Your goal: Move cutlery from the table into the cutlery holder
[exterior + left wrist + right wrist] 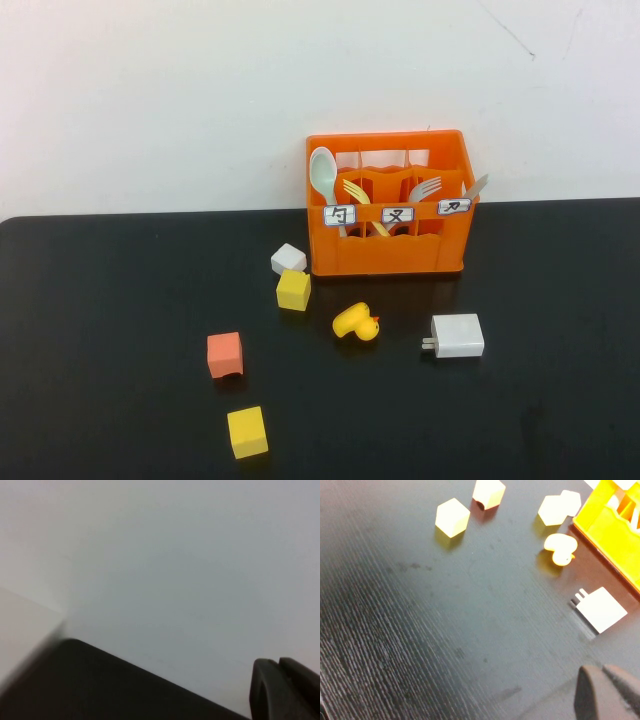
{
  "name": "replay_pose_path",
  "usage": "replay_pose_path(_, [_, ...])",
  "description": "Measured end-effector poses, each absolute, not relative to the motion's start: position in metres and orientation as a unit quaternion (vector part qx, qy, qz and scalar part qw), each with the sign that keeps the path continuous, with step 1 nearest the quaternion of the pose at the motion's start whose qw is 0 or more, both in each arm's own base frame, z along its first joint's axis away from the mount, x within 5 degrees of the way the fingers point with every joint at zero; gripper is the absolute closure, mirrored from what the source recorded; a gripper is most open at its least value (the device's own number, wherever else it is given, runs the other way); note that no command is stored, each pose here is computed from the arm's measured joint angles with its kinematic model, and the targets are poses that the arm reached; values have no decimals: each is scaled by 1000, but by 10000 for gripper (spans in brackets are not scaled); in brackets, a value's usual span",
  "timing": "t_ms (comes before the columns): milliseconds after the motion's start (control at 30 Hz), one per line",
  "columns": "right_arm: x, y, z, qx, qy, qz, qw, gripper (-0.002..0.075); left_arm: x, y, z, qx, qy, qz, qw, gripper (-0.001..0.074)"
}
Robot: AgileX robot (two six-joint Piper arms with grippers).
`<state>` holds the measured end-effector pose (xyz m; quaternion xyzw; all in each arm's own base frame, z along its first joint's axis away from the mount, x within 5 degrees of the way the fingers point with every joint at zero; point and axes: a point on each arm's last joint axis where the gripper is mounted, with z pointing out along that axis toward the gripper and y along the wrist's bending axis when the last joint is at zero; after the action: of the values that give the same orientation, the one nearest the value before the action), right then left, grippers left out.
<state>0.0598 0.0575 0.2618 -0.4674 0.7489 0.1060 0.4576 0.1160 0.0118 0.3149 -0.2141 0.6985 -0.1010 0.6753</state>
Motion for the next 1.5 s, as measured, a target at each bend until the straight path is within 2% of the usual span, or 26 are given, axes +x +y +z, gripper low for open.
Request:
replay_pose_path(167, [60,58,262,-467,749,107,457,728,95,1,298,-199,680,-188,681,736])
replay_pose_path(500, [55,59,259,-483,749,125,436,728,84,-28,292,-78,674,-307,667,736])
replay_pose_path(833, [50,60,260,-495,737,137,439,728,73,-50,283,68,713,-329,615,736])
replay_pose_path(1100, [44,59,255,-511,745,143,404,728,70,-55,281,96,716,-344,600,736])
replay_pose_path(1500, [44,59,255,-512,745,143,403,728,69,-55,277,125,728,-316,595,736])
